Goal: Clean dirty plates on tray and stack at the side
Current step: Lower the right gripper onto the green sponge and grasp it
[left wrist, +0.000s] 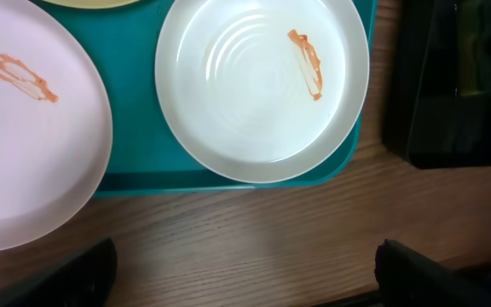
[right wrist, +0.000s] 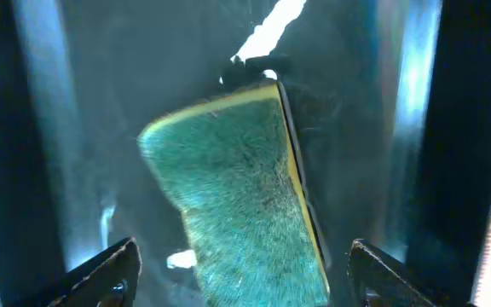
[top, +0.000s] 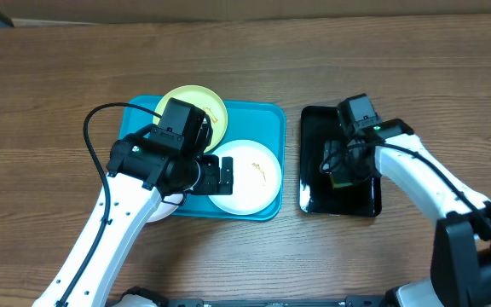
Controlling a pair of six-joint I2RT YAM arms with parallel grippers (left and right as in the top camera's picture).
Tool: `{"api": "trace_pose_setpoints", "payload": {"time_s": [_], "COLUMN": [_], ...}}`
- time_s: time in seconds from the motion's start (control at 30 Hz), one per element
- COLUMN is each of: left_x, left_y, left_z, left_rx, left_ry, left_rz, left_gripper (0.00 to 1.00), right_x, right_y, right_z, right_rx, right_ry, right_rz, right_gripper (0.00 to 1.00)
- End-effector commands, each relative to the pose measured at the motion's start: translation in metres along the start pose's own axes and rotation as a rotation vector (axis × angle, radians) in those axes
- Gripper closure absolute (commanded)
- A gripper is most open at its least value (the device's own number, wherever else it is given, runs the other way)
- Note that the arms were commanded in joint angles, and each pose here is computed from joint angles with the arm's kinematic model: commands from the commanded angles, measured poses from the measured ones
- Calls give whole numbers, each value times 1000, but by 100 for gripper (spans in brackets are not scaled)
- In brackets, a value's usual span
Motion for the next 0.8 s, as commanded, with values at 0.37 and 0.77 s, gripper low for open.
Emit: {"api": "trace_pose_setpoints", "payload": {"time_s": [0.37,0.77], "left_x": [2,2], "left_y": [-2,-2], "left_z": [1,1], "left_rx": [-13,-13], "left_ry": [8,0], "left_rz": [4,5], "left_gripper": [2,2], "right_x": [27,14], "right_y": [-23,-25], "right_z": [8,3], "right_rx": [-78,-24], "right_ry": [3,3], "right_rz": [157,74], "right_gripper": [53,30]}}
Point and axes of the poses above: each gripper's point midway between its finger pads, its own y axis back along the fingers, its own z axis along the line the jaws close on, x = y × z, the point moved 4 cm from there along y, back along the fingers, and after that the axes turned 13 degrees about -y, right-handed, at the moved point
